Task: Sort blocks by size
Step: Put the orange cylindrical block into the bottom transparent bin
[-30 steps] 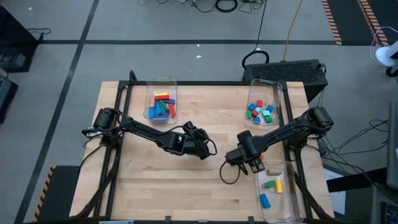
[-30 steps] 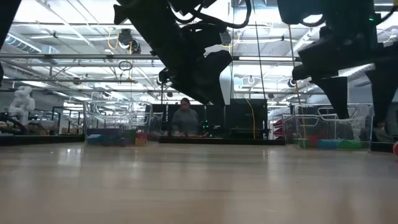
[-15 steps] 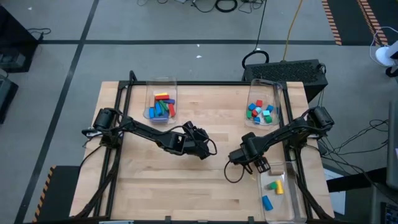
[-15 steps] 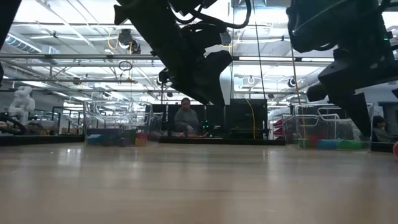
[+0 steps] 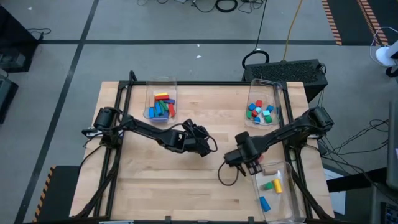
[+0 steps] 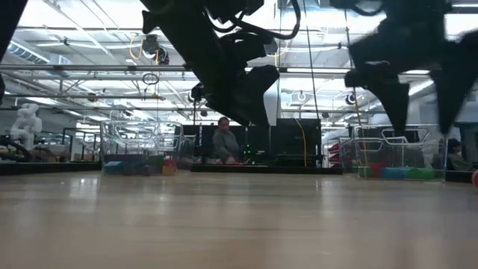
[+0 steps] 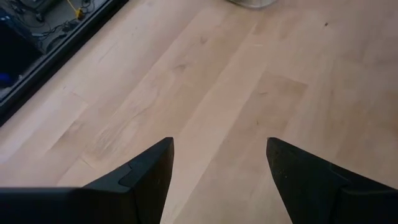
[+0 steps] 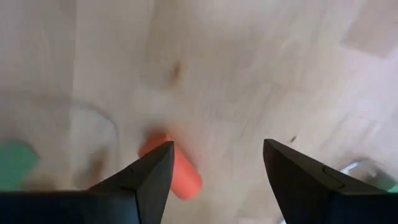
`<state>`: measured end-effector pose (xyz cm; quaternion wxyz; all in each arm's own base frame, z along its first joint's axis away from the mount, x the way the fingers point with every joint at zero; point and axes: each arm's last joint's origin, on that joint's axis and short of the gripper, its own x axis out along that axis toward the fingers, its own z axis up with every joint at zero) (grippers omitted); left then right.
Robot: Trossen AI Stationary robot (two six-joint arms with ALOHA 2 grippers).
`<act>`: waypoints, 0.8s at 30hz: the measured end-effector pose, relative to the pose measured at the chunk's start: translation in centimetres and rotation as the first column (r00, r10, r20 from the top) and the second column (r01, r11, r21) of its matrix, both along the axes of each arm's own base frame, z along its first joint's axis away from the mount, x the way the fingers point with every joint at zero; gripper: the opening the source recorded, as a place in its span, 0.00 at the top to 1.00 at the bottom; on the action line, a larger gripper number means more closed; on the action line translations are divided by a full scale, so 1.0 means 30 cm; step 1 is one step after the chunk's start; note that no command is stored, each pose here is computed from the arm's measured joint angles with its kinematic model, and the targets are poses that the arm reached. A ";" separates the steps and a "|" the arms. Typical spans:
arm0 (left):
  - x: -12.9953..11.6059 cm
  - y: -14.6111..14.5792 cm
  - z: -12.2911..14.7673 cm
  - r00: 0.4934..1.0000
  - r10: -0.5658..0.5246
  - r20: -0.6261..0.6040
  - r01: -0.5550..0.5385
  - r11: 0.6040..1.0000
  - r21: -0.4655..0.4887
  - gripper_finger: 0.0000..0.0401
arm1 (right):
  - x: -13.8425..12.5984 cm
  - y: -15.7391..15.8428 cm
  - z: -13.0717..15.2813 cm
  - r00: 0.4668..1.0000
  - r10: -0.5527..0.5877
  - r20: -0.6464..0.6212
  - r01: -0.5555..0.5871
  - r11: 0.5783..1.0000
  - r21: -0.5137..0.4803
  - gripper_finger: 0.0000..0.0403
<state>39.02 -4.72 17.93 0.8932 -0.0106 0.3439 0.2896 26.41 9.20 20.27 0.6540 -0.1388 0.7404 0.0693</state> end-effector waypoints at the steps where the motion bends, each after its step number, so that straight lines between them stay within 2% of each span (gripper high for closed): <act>1: 0.000 0.005 0.000 1.000 0.002 -0.002 -0.002 1.000 0.001 0.36 | 0.013 -0.005 0.015 0.999 -0.044 0.024 0.044 0.999 0.004 0.42; 3: 0.001 0.013 0.000 1.000 -0.003 -0.011 0.003 1.000 0.012 0.36 | 0.037 -0.031 0.036 0.977 -0.203 0.069 0.202 0.979 0.011 0.42; 4: 0.002 0.018 0.000 1.000 -0.002 -0.014 0.002 1.000 0.014 0.36 | 0.047 -0.053 0.039 0.947 -0.308 0.085 0.308 0.951 0.014 0.42; 6: 0.003 0.026 -0.001 1.000 -0.009 -0.019 0.009 1.000 0.004 0.36 | 0.058 -0.107 0.036 0.851 -0.518 0.086 0.518 0.855 0.025 0.42; 8: 0.005 0.034 -0.003 0.998 -0.050 -0.039 0.049 0.999 -0.016 0.36 | 0.057 -0.162 0.024 0.754 -0.656 0.046 0.655 0.755 0.032 0.42; 10: 0.007 0.046 -0.006 0.993 -0.097 -0.063 0.094 0.995 -0.039 0.36 | 0.049 -0.209 0.006 0.686 -0.727 0.007 0.727 0.686 0.027 0.42; 13: 0.009 0.056 -0.009 0.986 -0.147 -0.078 0.142 0.987 -0.070 0.36 | 0.023 -0.262 -0.025 0.617 -0.783 -0.077 0.786 0.618 0.010 0.42; 15: 0.008 0.053 -0.011 0.981 -0.174 -0.091 0.167 0.983 -0.077 0.36 | 0.010 -0.285 -0.042 0.576 -0.802 -0.158 0.815 0.578 0.037 0.42; 17: 0.004 0.051 -0.015 0.972 -0.200 -0.119 0.193 0.979 -0.073 0.36 | 0.000 -0.299 -0.056 0.548 -0.807 -0.220 0.833 0.549 0.063 0.42; 21: 0.004 0.052 -0.015 0.964 -0.228 -0.137 0.221 0.973 -0.062 0.36 | -0.013 -0.305 -0.076 0.586 -0.757 -0.289 0.807 0.577 0.125 0.39; 24: 0.005 0.055 -0.015 0.952 -0.267 -0.151 0.261 0.964 -0.058 0.36 | -0.019 -0.302 -0.088 0.587 -0.746 -0.315 0.806 0.573 0.145 0.33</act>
